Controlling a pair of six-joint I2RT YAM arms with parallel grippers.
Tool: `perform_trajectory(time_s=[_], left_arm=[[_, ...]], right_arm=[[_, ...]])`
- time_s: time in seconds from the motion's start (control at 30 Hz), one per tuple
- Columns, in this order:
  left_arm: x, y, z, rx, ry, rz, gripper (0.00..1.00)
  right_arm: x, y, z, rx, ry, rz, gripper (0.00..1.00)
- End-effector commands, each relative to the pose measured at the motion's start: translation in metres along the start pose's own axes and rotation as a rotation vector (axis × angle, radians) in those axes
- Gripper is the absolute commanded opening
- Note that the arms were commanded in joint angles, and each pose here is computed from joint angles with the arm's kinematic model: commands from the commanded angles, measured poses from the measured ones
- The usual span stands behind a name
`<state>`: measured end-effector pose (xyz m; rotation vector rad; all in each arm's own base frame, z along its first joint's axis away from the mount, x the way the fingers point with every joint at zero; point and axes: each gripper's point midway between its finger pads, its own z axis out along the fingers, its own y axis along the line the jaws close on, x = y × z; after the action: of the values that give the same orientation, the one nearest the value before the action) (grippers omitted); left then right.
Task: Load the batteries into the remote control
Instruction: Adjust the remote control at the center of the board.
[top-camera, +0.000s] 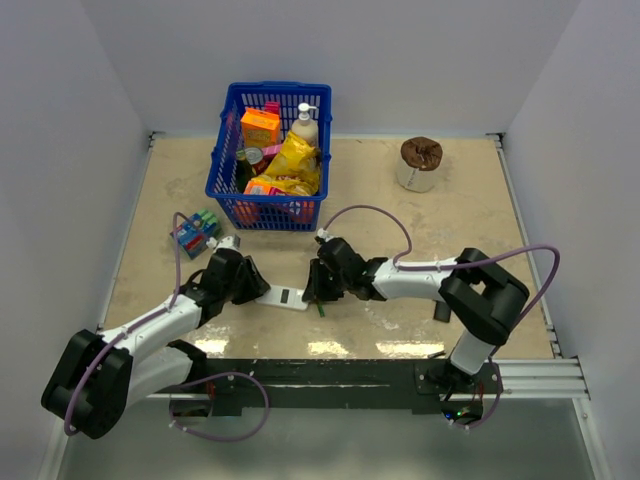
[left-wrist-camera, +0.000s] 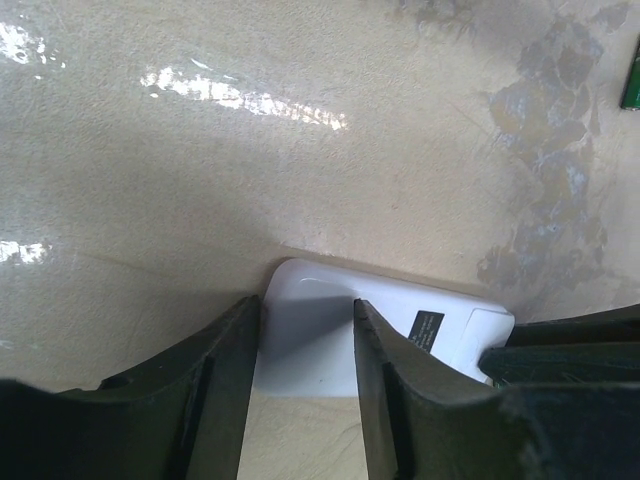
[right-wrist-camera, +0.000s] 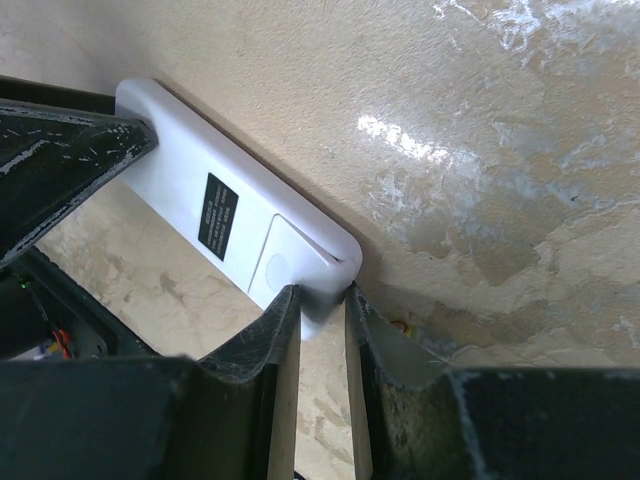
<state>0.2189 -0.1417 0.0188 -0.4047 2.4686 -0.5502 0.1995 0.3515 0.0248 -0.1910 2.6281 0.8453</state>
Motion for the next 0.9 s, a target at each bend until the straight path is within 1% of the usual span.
perform_trajectory(time_s=[0.0, 0.1, 0.17, 0.2, 0.27, 0.3, 0.33, 0.4, 0.43, 0.57, 0.6, 0.7, 0.83, 0.87], left_arm=[[0.062, 0.036, -0.006, -0.103, 0.218, -0.012, 0.49], [0.06, 0.034, -0.007, -0.094, 0.209, -0.012, 0.54], [0.058, 0.032, -0.009, -0.09, 0.209, -0.012, 0.59], [0.056, 0.029, -0.01, -0.08, 0.204, -0.008, 0.63], [0.051, 0.024, -0.013, -0.074, 0.196, 0.0, 0.68], [0.047, 0.02, -0.015, -0.064, 0.187, 0.002, 0.73], [0.046, 0.02, -0.017, -0.068, 0.188, 0.01, 0.75], [0.04, 0.014, -0.02, -0.054, 0.178, 0.021, 0.81], [0.04, 0.014, -0.022, -0.056, 0.182, 0.028, 0.81], [0.042, 0.008, -0.024, -0.046, 0.201, 0.056, 0.85], [0.043, 0.007, -0.024, -0.045, 0.204, 0.062, 0.86], [0.047, 0.008, -0.023, -0.049, 0.226, 0.079, 0.87], [0.053, 0.009, -0.019, -0.053, 0.255, 0.104, 0.87], [0.055, 0.01, -0.018, -0.057, 0.264, 0.107, 0.85]], right_arm=[[0.034, -0.05, 0.0, 0.149, 0.092, -0.052, 0.18], [0.031, -0.049, -0.001, 0.148, 0.089, -0.047, 0.18], [0.028, -0.042, -0.003, 0.132, 0.087, -0.046, 0.18], [0.025, -0.038, -0.004, 0.122, 0.082, -0.046, 0.21], [0.015, -0.027, -0.008, 0.107, 0.064, -0.05, 0.25], [0.01, -0.022, -0.011, 0.101, 0.054, -0.052, 0.29], [0.0, -0.015, -0.012, 0.099, 0.032, -0.052, 0.31], [-0.005, -0.014, -0.016, 0.12, 0.028, -0.054, 0.36], [-0.013, -0.01, -0.017, 0.124, 0.004, -0.054, 0.38], [-0.016, -0.004, -0.017, 0.121, -0.003, -0.032, 0.4], [-0.016, -0.003, -0.016, 0.115, -0.005, -0.022, 0.42], [-0.015, 0.004, -0.014, 0.086, -0.008, 0.002, 0.45], [-0.015, 0.013, -0.009, 0.078, -0.01, 0.002, 0.45], [-0.012, 0.01, -0.007, 0.09, 0.0, -0.001, 0.45]])
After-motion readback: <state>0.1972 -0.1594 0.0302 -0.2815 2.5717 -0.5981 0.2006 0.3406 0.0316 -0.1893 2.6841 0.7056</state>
